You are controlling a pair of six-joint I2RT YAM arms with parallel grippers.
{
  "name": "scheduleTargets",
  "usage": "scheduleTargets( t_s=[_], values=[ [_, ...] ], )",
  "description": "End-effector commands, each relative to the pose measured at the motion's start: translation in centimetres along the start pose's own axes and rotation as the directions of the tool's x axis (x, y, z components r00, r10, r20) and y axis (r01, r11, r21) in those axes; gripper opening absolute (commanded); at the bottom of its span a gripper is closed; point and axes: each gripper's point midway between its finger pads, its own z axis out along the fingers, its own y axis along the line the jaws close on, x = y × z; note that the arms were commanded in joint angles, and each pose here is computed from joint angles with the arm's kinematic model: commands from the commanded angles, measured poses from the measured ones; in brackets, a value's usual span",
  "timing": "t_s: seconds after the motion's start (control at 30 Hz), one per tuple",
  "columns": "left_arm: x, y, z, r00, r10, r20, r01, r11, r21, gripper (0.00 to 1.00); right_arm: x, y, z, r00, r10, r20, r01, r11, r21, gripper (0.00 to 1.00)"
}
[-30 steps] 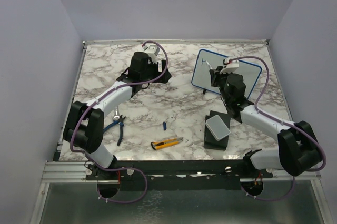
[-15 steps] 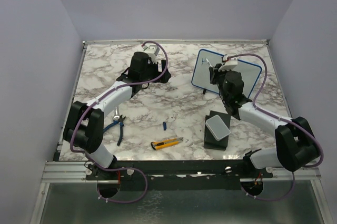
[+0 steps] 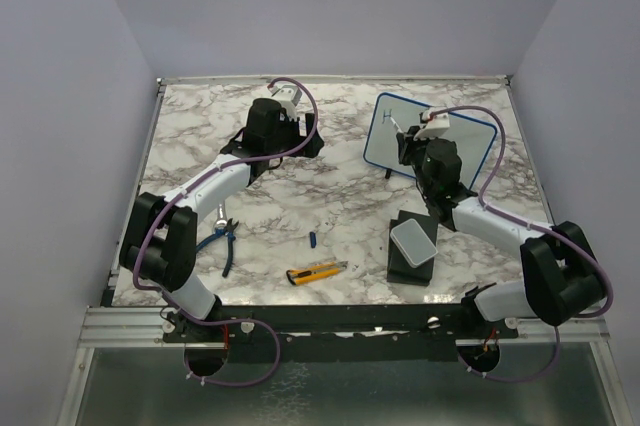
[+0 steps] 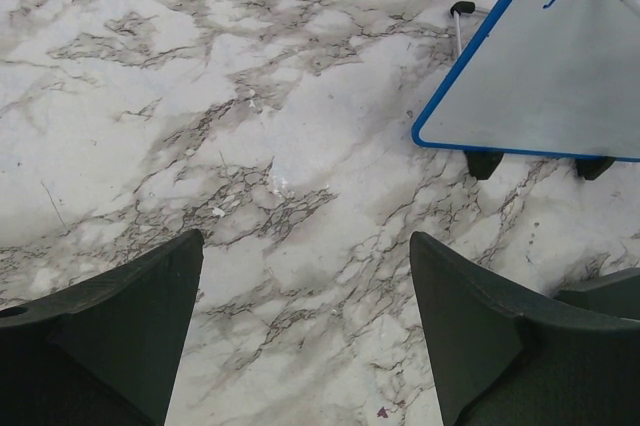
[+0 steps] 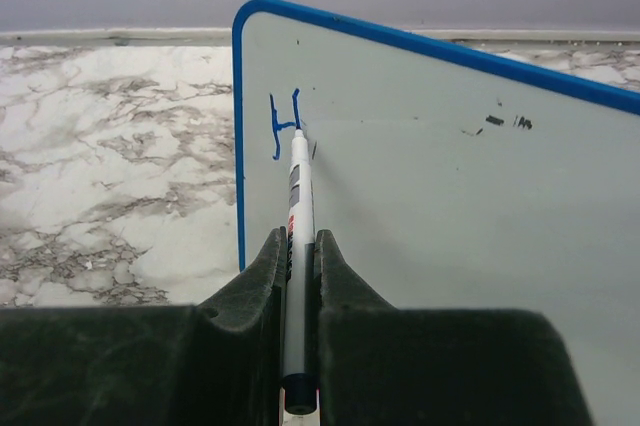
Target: Write a sentence on the whiteboard
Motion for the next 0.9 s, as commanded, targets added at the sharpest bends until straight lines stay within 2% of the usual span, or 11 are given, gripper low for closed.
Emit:
scheduleTargets(
  t_s=[0.0,0.37,0.6,0.87],
  values=[
    [-1.2,-0.1,-1.1,0.999,0.019,0.04,-0.018,1.0,-0.004,0.85,1.2,-0.7,-0.7,1.0,0.013,-0.022,-0.013,1.0,0.026,0.0],
    [-1.4,-0.1,-1.3,0.999,0.018,0.045,-0.018,1.0,-0.002,0.85,2.0,-0.3,-1.1,0.999,0.015,-0.046,-0.015,1.0,0.002,0.0],
    [-1.3,0.0,-1.2,0.999,0.017,0.042,-0.017,1.0,-0.004,0.85,0.5,0.3,-2.4,1.0,0.024,0.0,-0.024,0.998,-0.05,0.0],
    [-1.1,0.0,-1.1,0.999,0.016,0.039,-0.016,1.0,-0.004,0.85,-0.5,-0.4,-2.4,1.0,0.025,0.016,-0.025,1.0,-0.003,0.0]
  ],
)
